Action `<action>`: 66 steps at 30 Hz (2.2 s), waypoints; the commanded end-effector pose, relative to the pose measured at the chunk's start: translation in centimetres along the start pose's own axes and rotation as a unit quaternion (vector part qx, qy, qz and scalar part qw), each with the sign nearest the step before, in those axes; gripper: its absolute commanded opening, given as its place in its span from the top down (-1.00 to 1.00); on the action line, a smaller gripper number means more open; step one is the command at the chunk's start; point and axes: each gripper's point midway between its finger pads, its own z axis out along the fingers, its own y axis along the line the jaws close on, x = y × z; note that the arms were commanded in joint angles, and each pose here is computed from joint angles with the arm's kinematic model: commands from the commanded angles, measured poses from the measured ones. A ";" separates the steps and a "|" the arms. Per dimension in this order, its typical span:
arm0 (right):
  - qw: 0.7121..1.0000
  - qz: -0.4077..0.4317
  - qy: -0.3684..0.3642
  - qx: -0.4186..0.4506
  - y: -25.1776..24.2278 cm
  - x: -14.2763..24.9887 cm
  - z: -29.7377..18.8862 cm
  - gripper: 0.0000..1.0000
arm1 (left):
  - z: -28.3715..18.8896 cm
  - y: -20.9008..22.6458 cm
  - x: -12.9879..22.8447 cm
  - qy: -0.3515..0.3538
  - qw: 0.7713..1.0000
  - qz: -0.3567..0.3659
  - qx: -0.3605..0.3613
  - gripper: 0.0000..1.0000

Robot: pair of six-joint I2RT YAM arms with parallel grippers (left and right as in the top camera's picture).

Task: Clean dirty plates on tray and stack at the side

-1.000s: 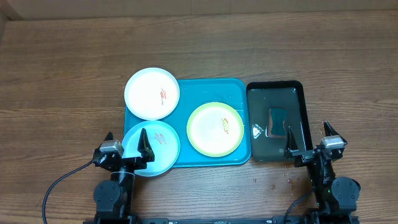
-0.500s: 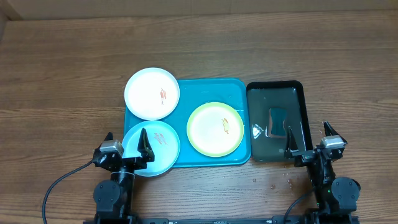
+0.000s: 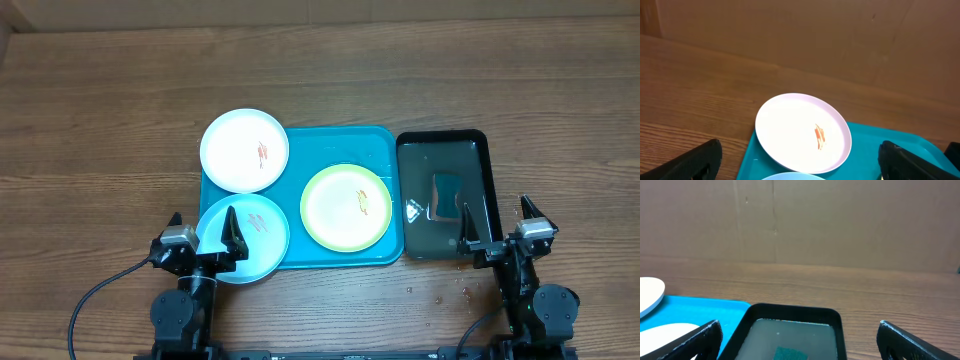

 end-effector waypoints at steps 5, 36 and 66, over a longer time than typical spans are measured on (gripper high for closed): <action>1.000 0.000 -0.002 -0.001 0.0 0.2 0.0 -1.00 | 0.0 0.1 -0.1 -0.005 1.000 0.008 -0.002 -1.00; 0.999 0.000 -0.006 -0.042 1.4 0.0 -0.1 -1.00 | -0.2 -2.6 0.5 0.014 0.997 -0.009 0.076 -1.00; 0.949 0.182 0.237 -0.105 4.4 -15.7 -0.4 -1.00 | -4.8 -12.2 -17.6 0.338 0.930 -0.061 0.133 -1.00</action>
